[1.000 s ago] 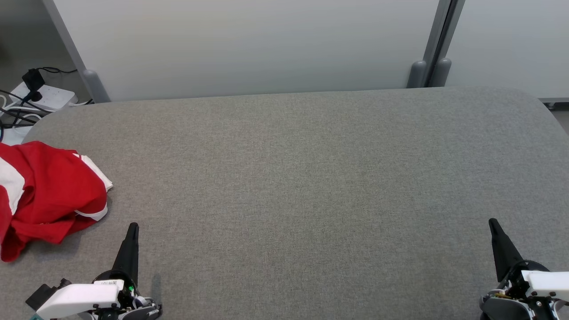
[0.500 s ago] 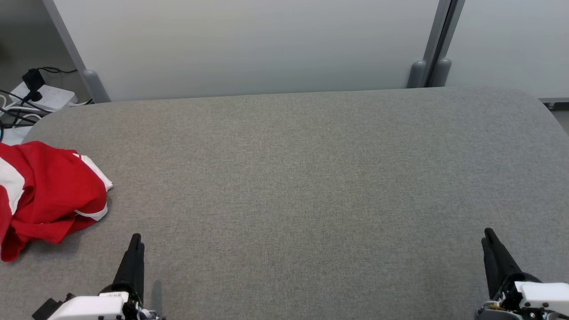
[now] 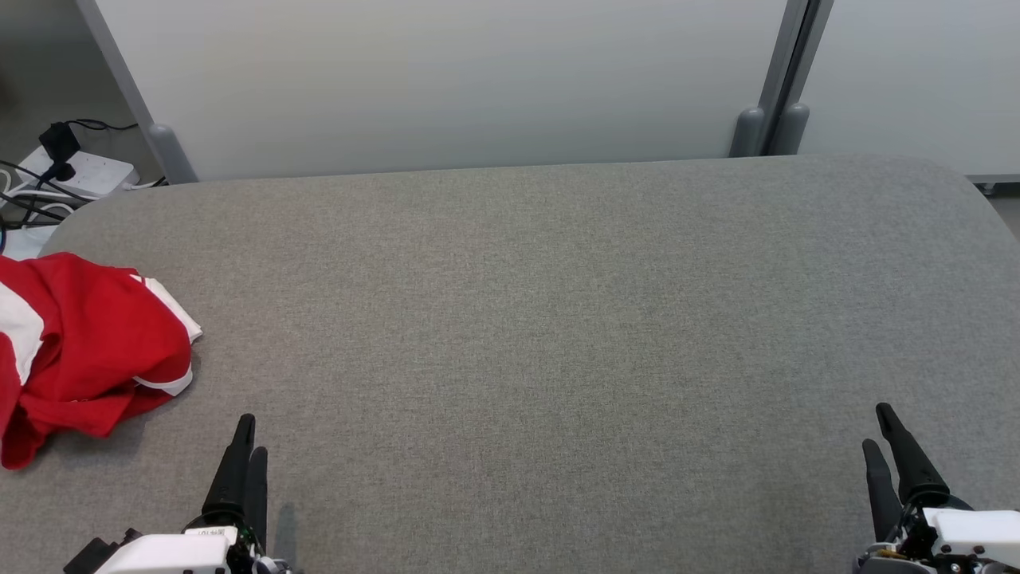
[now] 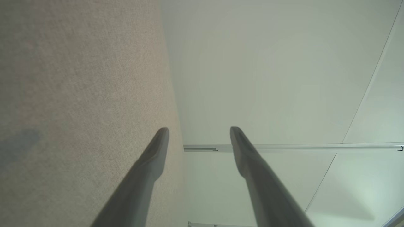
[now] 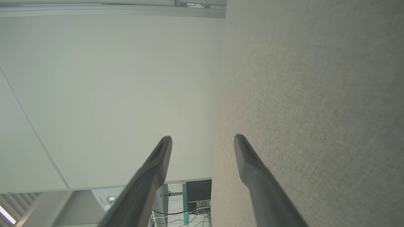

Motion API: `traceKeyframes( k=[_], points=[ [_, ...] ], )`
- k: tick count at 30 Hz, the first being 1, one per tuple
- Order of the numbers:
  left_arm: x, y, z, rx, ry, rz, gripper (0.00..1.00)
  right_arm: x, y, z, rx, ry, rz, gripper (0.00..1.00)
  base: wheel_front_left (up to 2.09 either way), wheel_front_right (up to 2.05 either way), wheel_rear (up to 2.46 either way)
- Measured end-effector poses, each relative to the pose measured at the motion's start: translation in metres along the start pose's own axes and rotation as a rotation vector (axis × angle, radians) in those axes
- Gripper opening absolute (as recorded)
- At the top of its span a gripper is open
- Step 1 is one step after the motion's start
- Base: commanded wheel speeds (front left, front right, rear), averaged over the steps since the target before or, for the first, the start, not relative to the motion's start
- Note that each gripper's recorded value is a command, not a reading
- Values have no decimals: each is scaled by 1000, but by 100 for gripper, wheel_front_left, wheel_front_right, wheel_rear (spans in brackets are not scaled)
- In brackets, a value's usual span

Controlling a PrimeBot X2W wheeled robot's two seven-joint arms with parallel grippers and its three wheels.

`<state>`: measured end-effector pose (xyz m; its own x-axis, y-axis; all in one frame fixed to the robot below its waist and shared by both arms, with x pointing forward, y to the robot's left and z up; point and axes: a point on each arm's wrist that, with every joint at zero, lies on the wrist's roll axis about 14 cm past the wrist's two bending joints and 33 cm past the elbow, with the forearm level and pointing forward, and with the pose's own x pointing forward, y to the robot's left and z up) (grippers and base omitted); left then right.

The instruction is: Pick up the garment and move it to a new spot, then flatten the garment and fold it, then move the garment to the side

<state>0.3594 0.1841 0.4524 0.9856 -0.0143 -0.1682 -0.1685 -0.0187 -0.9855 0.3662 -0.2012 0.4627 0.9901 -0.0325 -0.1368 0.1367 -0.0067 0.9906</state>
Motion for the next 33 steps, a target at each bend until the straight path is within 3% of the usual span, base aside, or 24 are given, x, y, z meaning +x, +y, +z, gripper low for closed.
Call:
traceKeyframes(
  k=[11, 33],
  points=[
    [4, -12, 1, 75, -11, -31, 100, 3, 9, 1, -84, -5, 24, 100, 0, 0, 0],
    [15, -54, 1, 528, -16, -143, 100, 17, 62, -4, -636, 5, 179, 100, 0, 0, 0]
  ],
)
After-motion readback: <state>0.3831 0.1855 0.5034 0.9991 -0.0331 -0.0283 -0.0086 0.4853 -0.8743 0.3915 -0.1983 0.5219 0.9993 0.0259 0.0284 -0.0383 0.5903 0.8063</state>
